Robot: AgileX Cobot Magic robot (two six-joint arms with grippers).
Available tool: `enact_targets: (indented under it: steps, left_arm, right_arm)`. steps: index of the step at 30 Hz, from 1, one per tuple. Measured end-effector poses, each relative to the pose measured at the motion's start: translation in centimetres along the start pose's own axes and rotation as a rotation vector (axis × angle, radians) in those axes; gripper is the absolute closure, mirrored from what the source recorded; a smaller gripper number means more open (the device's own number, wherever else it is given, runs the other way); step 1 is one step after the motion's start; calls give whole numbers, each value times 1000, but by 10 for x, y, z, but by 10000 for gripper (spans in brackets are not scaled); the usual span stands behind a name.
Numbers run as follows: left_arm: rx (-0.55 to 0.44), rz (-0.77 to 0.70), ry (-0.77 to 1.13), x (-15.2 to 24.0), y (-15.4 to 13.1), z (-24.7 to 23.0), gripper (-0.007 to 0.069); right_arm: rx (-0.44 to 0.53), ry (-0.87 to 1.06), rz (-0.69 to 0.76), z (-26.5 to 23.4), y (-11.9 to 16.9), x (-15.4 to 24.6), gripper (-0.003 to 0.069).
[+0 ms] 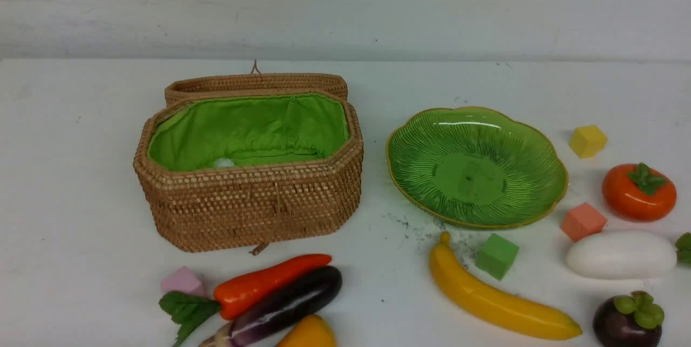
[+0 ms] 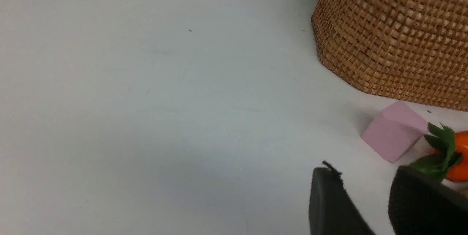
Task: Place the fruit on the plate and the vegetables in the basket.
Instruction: Grab the mango with your left arm and place it on the right plate
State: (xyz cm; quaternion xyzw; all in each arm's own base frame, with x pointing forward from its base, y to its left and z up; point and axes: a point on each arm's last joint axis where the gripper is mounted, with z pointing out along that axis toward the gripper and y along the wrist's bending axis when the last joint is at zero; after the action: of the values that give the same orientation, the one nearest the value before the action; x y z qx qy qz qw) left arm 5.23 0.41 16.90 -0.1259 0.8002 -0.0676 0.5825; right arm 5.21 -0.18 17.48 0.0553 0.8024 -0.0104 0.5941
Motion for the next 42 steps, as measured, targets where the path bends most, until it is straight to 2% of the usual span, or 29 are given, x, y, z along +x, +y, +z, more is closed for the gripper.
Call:
enact_targets:
  steps: [30, 42]
  left_arm:
    - [-1, 3, 0, 0, 0, 0, 386]
    - [-54, 135, -17, -2, 5, 0, 386]
  right_arm:
    - [0, 0, 0, 0, 0, 0, 414]
    - [0, 0, 0, 0, 0, 0, 414]
